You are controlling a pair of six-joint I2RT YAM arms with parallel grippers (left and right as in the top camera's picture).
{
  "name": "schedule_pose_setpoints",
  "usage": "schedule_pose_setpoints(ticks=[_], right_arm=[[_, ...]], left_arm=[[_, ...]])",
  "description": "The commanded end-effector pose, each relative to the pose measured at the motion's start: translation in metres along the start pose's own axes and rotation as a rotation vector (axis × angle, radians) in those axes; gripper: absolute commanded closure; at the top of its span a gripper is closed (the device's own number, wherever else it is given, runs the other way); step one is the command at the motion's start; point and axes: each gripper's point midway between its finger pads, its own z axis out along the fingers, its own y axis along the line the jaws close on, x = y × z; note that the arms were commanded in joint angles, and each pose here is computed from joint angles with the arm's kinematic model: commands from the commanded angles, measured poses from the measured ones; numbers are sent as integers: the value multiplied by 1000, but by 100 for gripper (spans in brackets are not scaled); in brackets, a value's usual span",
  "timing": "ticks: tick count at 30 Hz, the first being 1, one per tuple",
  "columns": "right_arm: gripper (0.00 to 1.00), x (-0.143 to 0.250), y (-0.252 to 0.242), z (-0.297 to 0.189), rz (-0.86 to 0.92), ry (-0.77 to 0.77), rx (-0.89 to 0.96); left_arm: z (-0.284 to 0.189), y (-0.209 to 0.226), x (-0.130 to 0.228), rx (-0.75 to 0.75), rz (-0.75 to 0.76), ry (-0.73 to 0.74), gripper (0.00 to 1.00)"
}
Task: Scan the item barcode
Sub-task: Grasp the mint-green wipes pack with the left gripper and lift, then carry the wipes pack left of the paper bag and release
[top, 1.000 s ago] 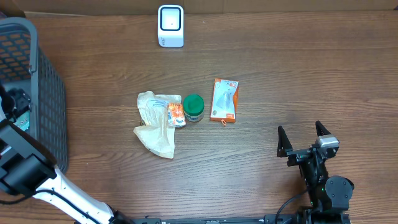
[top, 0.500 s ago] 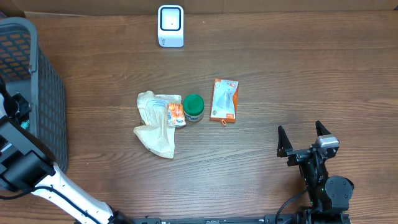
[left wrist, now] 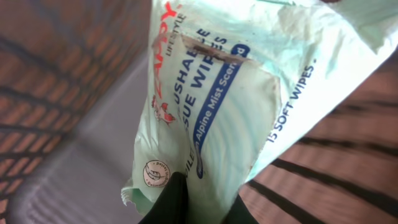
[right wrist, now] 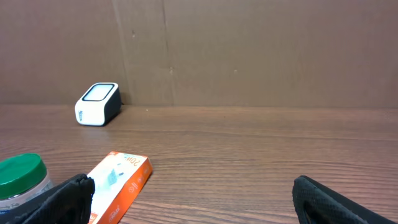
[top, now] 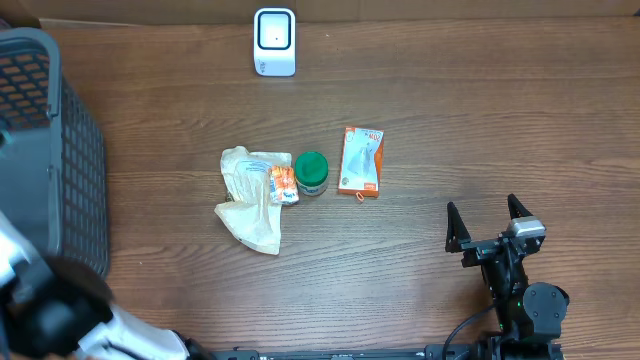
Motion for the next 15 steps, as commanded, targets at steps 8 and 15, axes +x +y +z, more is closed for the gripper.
schedule_pose_setpoints(ticks=[8, 15], right_arm=[[0, 1, 0, 0, 2, -6, -1], [0, 1, 0, 0, 2, -6, -2]], left_arm=[[-130, -201, 158, 384, 550, 104, 95], [-63, -193, 247, 18, 640, 193, 95]])
